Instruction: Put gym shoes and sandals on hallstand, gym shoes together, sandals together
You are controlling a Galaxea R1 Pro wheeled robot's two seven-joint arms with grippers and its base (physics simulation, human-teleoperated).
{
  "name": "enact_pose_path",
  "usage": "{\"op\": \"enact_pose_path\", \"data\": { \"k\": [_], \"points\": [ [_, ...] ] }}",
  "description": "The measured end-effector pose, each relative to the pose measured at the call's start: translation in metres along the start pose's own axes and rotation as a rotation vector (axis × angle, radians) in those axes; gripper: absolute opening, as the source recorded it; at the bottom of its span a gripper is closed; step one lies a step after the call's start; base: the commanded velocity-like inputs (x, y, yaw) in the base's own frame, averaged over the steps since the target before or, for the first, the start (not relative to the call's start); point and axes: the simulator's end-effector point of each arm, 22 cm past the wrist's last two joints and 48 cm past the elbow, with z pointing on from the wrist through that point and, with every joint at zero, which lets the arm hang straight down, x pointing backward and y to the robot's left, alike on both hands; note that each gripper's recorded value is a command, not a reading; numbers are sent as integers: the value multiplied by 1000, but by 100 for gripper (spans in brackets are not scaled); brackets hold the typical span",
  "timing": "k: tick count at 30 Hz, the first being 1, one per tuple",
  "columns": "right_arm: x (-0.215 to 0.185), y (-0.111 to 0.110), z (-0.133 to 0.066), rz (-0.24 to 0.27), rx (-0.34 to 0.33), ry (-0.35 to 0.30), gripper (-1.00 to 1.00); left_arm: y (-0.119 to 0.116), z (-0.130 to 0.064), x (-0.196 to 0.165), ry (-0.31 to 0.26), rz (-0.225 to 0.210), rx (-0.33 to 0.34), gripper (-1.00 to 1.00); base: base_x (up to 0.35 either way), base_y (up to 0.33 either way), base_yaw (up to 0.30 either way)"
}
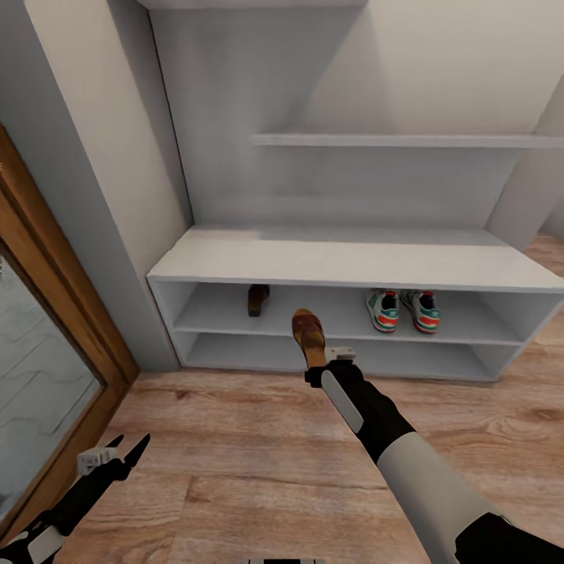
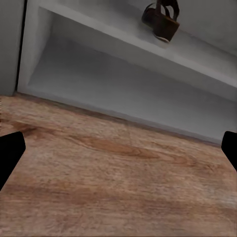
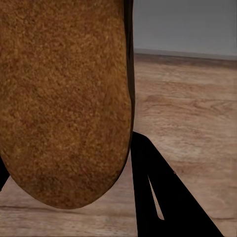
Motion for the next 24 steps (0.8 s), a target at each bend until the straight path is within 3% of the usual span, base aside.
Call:
{"op": "enact_pose_path", "data": {
  "k": [5,7,9,10,11,13,24],
  "points": [
    [2,0,3,0,0,5,-100,-6,1,7,22,10,24,100,19,0,157],
    [4,0,4,-1,0,8,-100,-21,2,21,69,30,82,100,5,0,148],
    [4,0,4,-1,0,9,-100,-62,-2,54,189,84,244,100,2,0,74],
    [4,0,5,-1,0,9,-100,-69,-3,59,208,91,273,100,1,0,34],
    [4,0,5,-1,0,10,-100,-86,-7,70,246,108,343,100,1,0,27],
    [5,0,5,-1,0,10,-100,-100,-8,76,267,119,398,100,3,0,9],
    [4,0,4,0,-1,10,-100,-108,-9,79,278,123,427,100,254,0,1]
  ]
}}
